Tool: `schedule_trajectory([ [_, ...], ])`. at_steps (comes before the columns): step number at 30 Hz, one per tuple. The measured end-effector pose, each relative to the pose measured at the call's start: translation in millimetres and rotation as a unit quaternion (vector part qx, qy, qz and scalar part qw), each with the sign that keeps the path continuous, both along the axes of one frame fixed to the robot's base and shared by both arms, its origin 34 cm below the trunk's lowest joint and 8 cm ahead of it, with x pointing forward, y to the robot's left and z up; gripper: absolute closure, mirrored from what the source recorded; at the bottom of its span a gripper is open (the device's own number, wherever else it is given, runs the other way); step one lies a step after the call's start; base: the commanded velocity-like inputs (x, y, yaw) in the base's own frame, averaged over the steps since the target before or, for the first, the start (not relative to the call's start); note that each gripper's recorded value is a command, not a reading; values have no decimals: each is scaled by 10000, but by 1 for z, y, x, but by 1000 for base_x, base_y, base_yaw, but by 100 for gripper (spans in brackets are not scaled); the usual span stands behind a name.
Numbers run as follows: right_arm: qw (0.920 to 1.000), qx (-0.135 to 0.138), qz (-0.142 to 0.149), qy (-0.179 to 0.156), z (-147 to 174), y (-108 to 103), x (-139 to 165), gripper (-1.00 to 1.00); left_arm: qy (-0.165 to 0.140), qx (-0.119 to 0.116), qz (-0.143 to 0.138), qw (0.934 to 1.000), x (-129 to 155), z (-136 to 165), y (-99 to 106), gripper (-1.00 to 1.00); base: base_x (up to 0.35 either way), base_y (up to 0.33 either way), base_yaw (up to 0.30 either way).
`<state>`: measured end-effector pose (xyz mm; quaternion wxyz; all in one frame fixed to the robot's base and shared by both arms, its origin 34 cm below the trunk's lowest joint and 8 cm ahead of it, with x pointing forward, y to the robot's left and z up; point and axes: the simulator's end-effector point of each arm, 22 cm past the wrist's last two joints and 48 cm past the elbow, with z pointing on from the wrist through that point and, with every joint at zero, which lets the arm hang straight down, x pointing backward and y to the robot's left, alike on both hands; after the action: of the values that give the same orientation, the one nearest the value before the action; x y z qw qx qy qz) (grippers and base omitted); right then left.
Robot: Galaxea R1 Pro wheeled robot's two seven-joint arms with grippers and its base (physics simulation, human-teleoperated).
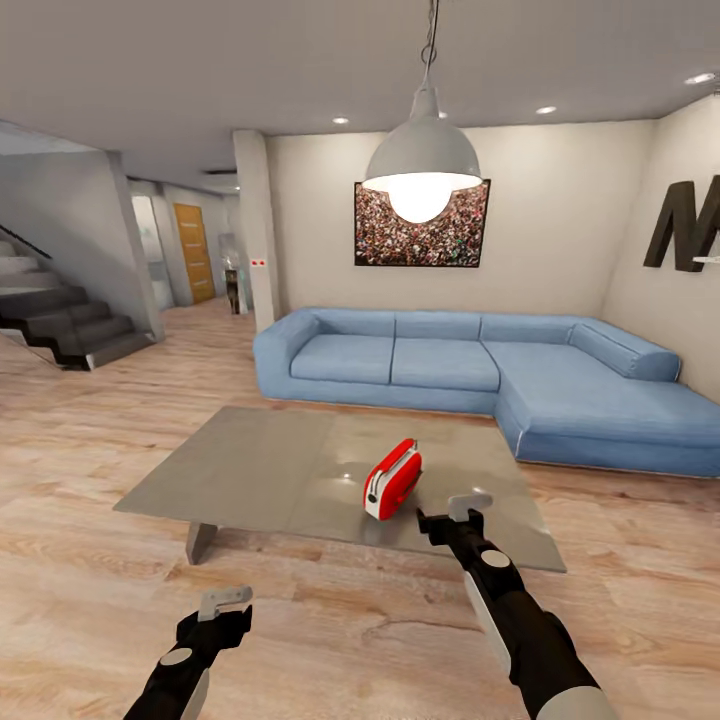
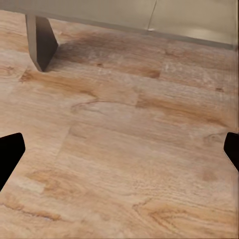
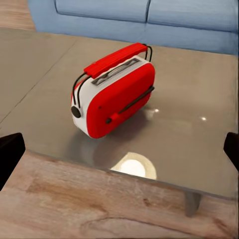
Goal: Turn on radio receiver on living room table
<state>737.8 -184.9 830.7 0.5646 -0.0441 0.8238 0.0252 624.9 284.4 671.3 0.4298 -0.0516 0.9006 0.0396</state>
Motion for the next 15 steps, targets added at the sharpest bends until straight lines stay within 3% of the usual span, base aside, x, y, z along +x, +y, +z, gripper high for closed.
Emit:
schedule_trajectory([
  [15, 10000, 2, 1, -2, 0, 0, 0, -100, 0, 0, 0, 10000, 0, 0, 0, -100, 0, 0, -257],
])
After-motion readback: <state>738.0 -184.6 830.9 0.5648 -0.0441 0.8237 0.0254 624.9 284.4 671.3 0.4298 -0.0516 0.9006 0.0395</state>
